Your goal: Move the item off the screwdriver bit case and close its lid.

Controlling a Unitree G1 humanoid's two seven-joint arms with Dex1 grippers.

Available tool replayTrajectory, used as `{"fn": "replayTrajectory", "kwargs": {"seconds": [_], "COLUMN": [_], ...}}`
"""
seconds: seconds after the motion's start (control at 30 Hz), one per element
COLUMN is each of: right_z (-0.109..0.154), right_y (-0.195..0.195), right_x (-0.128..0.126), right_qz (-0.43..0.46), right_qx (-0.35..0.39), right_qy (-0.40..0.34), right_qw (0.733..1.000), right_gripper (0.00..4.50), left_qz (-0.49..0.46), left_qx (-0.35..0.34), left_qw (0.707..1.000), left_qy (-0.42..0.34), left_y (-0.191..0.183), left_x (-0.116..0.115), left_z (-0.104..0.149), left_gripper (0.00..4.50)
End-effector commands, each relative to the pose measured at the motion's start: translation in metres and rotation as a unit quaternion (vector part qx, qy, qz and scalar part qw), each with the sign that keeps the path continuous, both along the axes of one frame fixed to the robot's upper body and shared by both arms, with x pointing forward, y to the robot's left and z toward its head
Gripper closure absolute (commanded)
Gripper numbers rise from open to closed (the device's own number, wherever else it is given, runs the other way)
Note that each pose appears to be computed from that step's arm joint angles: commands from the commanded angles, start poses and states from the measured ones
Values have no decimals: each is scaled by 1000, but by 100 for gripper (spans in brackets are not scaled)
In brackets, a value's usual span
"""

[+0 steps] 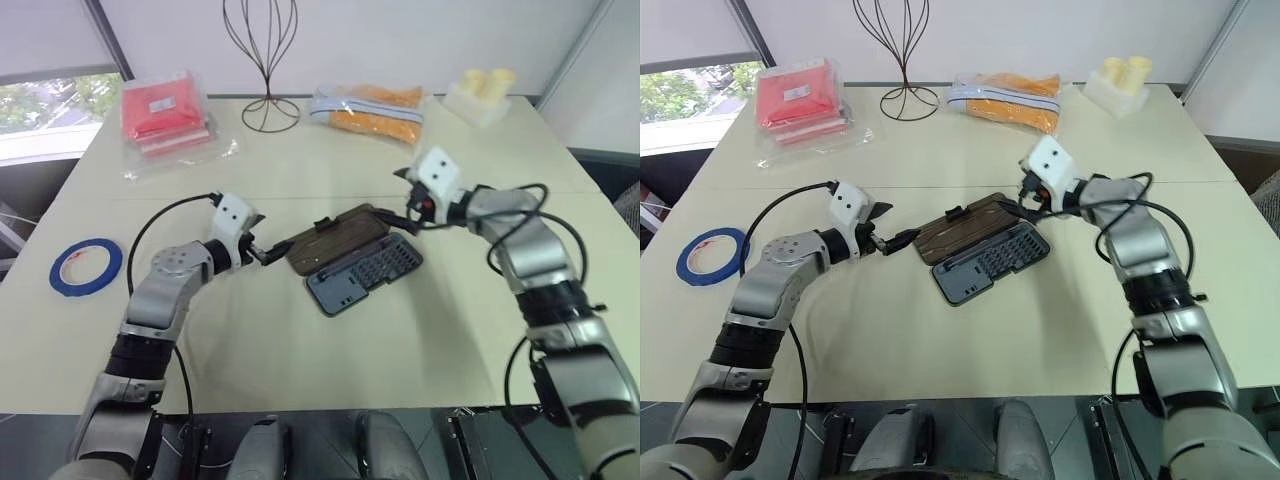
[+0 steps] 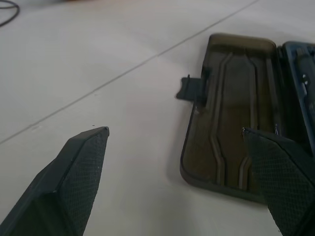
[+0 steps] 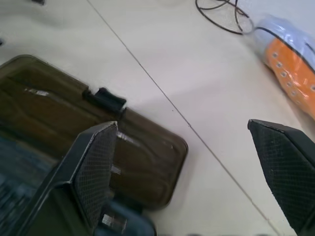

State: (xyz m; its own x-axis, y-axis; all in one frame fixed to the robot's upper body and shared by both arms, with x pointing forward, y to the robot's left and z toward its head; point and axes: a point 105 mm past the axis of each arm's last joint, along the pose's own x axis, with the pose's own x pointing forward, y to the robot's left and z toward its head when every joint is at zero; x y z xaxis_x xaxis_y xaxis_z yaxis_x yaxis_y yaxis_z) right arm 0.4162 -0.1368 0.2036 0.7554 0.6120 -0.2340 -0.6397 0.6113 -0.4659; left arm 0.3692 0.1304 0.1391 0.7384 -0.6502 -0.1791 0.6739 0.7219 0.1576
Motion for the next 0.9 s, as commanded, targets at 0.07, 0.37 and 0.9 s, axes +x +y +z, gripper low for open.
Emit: {"fn": "replayTrajectory", "kwargs": {"seconds": [0.07,0.37,0.9], "right_z": [5,-35,-71], "right_y": [-5,-8,-10], "right_x": [35,44,33], "right_qz": [-106,-153,-178], "right_qx": [26,-34,-44], "right_qy": [39,113,194], "right_qw": [993,981,964], "right_gripper": [4,4,298], "left_qz": [-7,16,29], "left_qx": [10,10,13], "left_qw": [999,999,998], "left_qy": [-33,-41,-47], "left_y": [-1,9,11], "left_x": [-1,-6,-5], "left_z": [11,14,17], "left_gripper": [0,0,0]}}
